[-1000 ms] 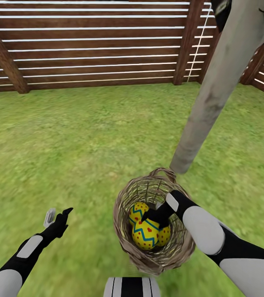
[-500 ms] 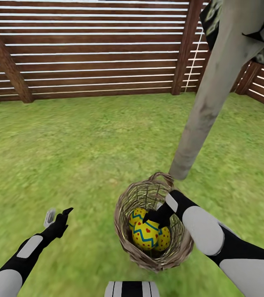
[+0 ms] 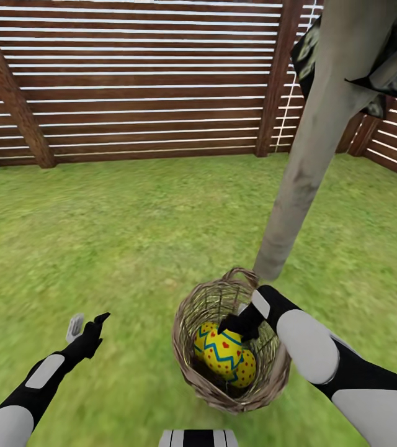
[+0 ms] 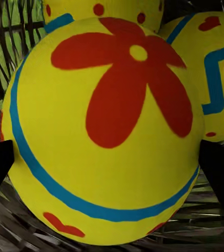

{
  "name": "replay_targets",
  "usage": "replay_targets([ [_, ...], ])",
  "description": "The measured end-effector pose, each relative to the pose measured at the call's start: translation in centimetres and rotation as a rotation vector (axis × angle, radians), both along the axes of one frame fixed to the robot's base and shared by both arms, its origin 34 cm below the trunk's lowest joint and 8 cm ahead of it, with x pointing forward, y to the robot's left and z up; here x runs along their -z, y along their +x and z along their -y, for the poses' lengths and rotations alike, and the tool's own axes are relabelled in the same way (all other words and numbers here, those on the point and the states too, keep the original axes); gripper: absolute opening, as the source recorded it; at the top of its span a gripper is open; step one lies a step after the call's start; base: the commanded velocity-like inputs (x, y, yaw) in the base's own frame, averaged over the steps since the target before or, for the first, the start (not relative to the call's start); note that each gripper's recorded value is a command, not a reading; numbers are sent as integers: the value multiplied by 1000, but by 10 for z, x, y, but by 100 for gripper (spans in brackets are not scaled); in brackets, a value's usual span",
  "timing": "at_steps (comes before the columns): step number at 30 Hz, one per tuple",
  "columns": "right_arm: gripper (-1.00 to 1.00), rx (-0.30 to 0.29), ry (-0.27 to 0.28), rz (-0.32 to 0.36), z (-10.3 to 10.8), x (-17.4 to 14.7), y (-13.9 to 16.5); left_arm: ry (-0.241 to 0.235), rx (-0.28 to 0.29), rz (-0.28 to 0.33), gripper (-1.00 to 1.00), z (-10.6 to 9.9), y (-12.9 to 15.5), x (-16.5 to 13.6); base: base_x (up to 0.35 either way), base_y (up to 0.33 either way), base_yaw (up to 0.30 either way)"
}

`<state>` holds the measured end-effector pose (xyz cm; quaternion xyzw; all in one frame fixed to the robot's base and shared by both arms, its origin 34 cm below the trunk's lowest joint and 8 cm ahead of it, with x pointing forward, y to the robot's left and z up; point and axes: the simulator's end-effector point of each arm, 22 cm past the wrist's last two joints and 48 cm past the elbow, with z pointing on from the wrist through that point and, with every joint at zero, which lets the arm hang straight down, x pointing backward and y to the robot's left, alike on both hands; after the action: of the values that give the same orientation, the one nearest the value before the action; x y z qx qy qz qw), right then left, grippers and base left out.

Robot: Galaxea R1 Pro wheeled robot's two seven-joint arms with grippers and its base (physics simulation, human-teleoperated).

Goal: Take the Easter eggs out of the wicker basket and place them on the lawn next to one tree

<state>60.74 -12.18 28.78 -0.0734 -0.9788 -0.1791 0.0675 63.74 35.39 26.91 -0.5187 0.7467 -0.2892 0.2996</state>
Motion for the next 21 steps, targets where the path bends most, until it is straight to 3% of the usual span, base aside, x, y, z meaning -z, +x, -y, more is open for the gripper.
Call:
replay_targets([
  [3, -100, 6, 3, 16, 3, -7, 4, 1, 0, 12, 100, 0, 3, -7, 0, 0, 0],
  [7, -100, 46, 75, 47, 13, -22, 15, 0, 0, 28, 100, 0, 6, -17, 0, 0, 0],
  [11, -100, 62, 83, 69, 24, -31, 21, 0, 1, 43, 100, 1, 10, -26, 0, 0, 0],
  [15, -100, 109, 259, 115, 18, -60, 35, 0, 1, 59, 100, 1, 13, -35, 0, 0, 0],
  [20, -100, 127, 325, 147, 20, -81, 41, 1, 1, 79, 100, 0, 17, -48, 0, 0, 0],
  [21, -100, 121, 317, 152, 24, -82, 41, 1, 1, 83, 100, 1, 18, -50, 0, 0, 0],
])
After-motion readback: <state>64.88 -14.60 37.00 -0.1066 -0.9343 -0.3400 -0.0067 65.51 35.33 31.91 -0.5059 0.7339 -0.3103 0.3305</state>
